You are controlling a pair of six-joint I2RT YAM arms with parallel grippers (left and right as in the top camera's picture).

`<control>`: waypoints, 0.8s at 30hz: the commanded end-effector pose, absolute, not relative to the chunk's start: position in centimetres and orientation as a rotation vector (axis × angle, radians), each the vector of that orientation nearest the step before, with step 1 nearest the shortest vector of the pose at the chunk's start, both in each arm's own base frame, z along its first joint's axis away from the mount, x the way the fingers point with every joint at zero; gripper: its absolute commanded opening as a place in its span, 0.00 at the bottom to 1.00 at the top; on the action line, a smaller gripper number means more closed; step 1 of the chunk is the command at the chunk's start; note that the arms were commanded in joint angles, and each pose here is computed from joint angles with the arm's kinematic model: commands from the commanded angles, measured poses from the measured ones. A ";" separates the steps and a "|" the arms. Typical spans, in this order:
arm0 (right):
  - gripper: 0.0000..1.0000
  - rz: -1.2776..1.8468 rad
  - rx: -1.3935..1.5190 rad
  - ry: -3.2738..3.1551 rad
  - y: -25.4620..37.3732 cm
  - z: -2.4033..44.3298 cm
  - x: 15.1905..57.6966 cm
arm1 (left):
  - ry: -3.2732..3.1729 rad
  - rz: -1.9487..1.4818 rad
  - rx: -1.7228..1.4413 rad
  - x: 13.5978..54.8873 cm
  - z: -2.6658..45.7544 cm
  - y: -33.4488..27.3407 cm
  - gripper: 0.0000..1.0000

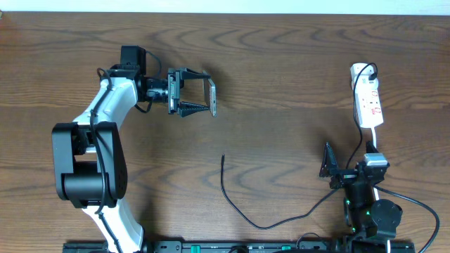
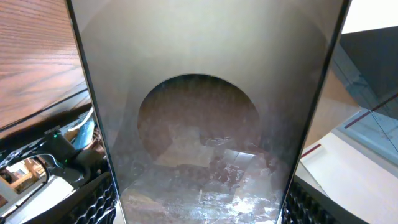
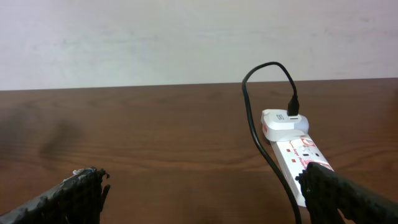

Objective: Plug charger to phone and switch on socket
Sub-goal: 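Raise the held phone toward the table center with the left gripper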

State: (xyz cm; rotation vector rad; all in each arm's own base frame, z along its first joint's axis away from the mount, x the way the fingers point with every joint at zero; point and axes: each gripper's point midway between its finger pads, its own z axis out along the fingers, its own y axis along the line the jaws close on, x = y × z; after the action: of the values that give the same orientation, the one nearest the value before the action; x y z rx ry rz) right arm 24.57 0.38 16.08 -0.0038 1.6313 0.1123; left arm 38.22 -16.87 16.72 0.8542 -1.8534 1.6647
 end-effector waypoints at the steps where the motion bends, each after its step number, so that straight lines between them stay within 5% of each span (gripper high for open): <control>1: 0.99 0.105 -0.015 1.634 0.5 16.0 24.6 | -1.806 1.714 0.797 38.3 18.3 -17.0 0.07; 24: 0.99 0.105 -0.015 1.634 0.5 16.0 24.6 | -1.807 1.718 0.803 38.4 18.3 -16.7 0.07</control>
State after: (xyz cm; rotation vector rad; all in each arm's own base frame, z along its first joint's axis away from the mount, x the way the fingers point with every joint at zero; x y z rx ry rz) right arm 24.57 0.38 16.08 -0.0038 1.6313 0.1123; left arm 38.24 -16.83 16.73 0.8551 -1.8529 1.6656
